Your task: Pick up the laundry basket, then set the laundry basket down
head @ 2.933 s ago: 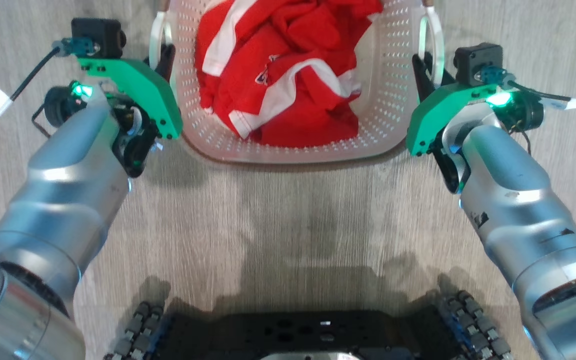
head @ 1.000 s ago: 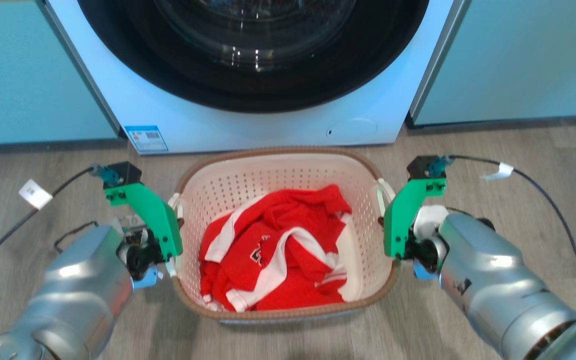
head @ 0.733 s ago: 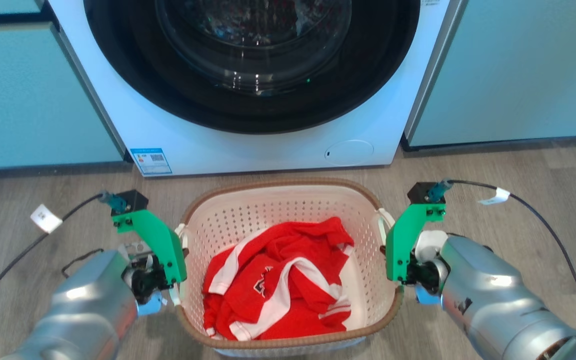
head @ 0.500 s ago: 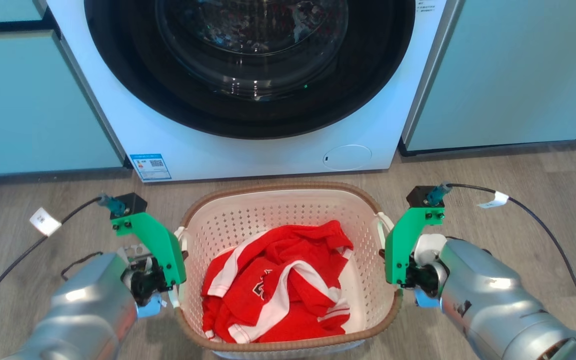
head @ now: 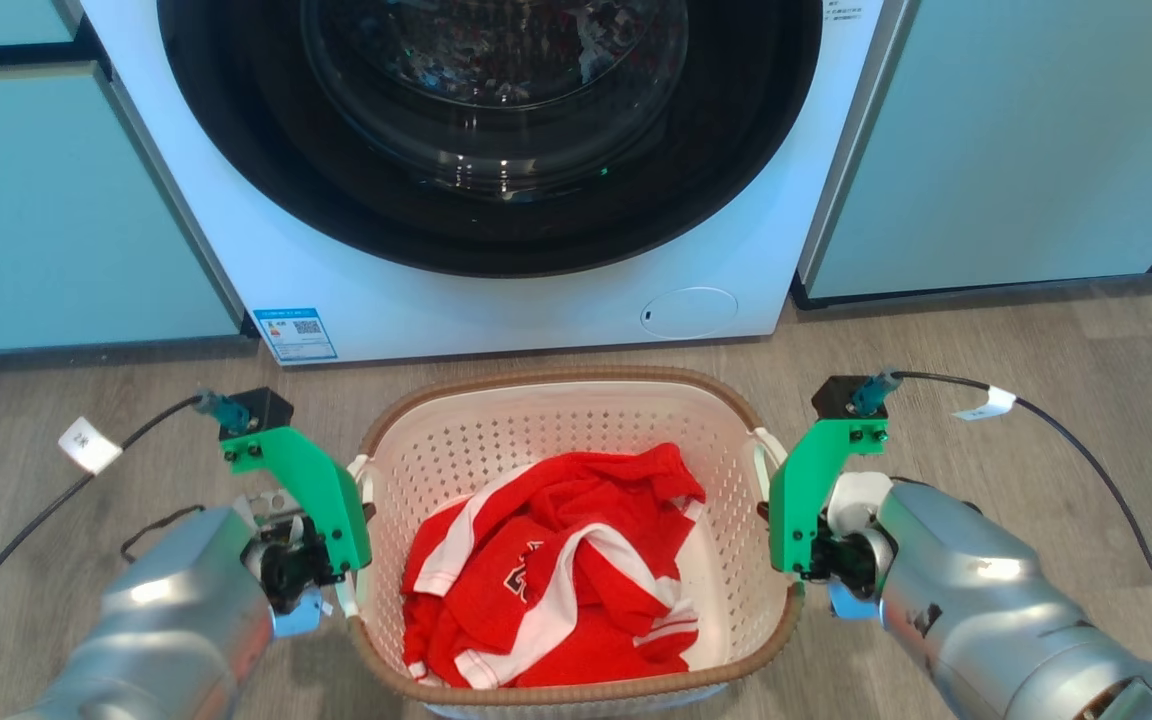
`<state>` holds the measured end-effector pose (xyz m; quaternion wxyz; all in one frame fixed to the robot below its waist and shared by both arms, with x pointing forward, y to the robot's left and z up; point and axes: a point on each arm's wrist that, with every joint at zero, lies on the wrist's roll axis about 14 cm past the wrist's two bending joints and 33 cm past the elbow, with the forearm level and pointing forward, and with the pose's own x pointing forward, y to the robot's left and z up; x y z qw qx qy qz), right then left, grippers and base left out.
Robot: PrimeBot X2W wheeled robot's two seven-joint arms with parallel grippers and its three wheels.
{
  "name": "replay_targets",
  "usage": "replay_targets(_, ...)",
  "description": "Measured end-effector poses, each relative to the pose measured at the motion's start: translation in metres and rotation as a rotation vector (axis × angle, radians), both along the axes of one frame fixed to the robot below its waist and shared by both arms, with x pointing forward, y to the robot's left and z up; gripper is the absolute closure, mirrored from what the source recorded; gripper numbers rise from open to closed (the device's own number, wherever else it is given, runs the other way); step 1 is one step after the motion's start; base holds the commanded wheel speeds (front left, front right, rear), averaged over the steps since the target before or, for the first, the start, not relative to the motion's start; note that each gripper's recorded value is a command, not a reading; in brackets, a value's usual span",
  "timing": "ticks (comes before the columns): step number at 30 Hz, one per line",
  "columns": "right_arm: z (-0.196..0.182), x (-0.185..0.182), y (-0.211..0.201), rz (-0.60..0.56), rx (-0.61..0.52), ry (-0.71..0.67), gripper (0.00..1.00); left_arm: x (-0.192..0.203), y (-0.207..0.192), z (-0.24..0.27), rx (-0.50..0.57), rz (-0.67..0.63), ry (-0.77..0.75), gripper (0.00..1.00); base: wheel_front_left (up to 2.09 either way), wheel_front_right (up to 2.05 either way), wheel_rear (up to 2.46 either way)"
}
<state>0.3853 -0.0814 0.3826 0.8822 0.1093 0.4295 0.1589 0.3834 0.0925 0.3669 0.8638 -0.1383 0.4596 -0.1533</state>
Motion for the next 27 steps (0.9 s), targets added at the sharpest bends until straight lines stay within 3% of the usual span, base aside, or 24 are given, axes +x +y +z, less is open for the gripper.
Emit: replay_targets(27,-0.003,0.0023,0.0023,-0.001,0.009,0.004,1.0,0.0014,-0.0006,-0.0041,-0.011,0.008,0.006,1.0,0.0,0.0,0.0)
